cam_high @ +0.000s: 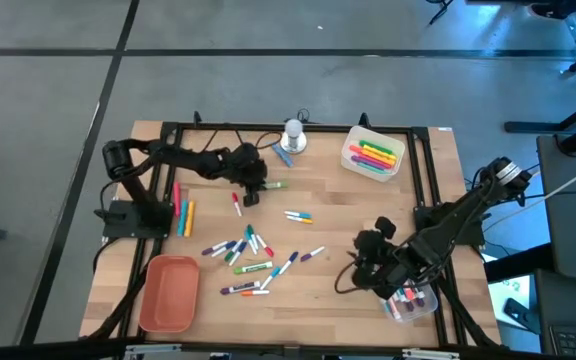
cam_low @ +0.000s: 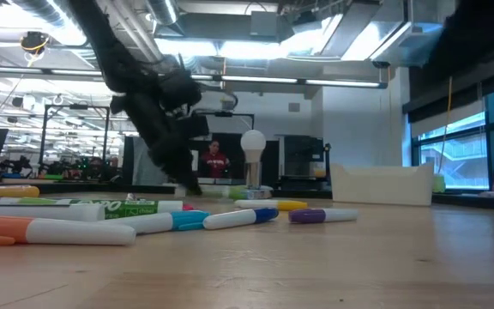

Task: Pick & Place Markers
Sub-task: Put the medium light green marker pen into the transparent bin

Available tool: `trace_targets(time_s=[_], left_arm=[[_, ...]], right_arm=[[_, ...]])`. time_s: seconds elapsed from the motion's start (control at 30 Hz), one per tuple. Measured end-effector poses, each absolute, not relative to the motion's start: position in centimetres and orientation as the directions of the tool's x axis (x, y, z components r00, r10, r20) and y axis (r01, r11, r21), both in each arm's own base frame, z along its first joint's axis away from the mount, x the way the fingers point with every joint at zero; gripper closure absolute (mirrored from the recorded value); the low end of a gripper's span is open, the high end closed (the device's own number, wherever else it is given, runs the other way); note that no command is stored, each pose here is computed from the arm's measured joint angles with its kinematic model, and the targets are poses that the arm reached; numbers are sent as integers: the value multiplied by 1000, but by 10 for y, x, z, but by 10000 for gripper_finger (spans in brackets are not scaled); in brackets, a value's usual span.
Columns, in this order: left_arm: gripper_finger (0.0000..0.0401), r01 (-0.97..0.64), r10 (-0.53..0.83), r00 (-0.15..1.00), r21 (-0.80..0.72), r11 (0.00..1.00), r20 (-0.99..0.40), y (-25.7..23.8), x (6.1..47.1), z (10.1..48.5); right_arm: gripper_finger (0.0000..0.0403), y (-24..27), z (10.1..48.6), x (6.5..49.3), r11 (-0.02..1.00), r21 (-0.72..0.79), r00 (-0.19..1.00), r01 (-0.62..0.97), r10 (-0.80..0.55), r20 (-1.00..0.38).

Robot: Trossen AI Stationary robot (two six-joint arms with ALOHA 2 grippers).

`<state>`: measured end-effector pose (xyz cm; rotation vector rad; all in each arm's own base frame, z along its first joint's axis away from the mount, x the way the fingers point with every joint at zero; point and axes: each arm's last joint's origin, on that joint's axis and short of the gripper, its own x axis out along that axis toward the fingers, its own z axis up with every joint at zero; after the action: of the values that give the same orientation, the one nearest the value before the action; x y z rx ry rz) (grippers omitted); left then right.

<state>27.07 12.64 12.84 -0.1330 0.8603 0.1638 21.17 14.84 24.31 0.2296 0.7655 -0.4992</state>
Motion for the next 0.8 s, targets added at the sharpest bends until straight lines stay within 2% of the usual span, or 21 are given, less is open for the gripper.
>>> trace_targets(time_s=[0.13, 0.27, 0.4, 0.5, 0.63, 0.7, 0.8], left_arm=[[324, -233, 69, 691, -131, 964, -720, 108, 278, 144], [323, -219, 40, 751, -192, 957, -659, 84, 290, 155], [330, -276, 130, 816, -183, 944, -563, 59, 304, 159], [327, -306, 169, 868, -236, 922, -467, 45, 308, 163], [322, -315, 210, 923, -318, 894, -322, 35, 311, 172], [324, -317, 222, 931, -342, 884, -289, 33, 312, 175], [328, -310, 223, 939, -361, 879, -263, 30, 313, 177]], right_arm=[[224, 142, 225, 216, 816, 47, 659, 576, -429, -617], [224, 133, 210, 227, 776, 138, 714, 616, -476, -514], [224, 120, 199, 237, 750, 180, 753, 637, -554, -354], [224, 102, 188, 243, 722, 234, 755, 651, -582, -302], [224, 70, 168, 245, 760, 369, 843, 535, -452, -291], [224, 55, 166, 242, 783, 453, 905, 426, -378, -196], [224, 38, 172, 234, 817, 492, 943, 300, -334, -20]])
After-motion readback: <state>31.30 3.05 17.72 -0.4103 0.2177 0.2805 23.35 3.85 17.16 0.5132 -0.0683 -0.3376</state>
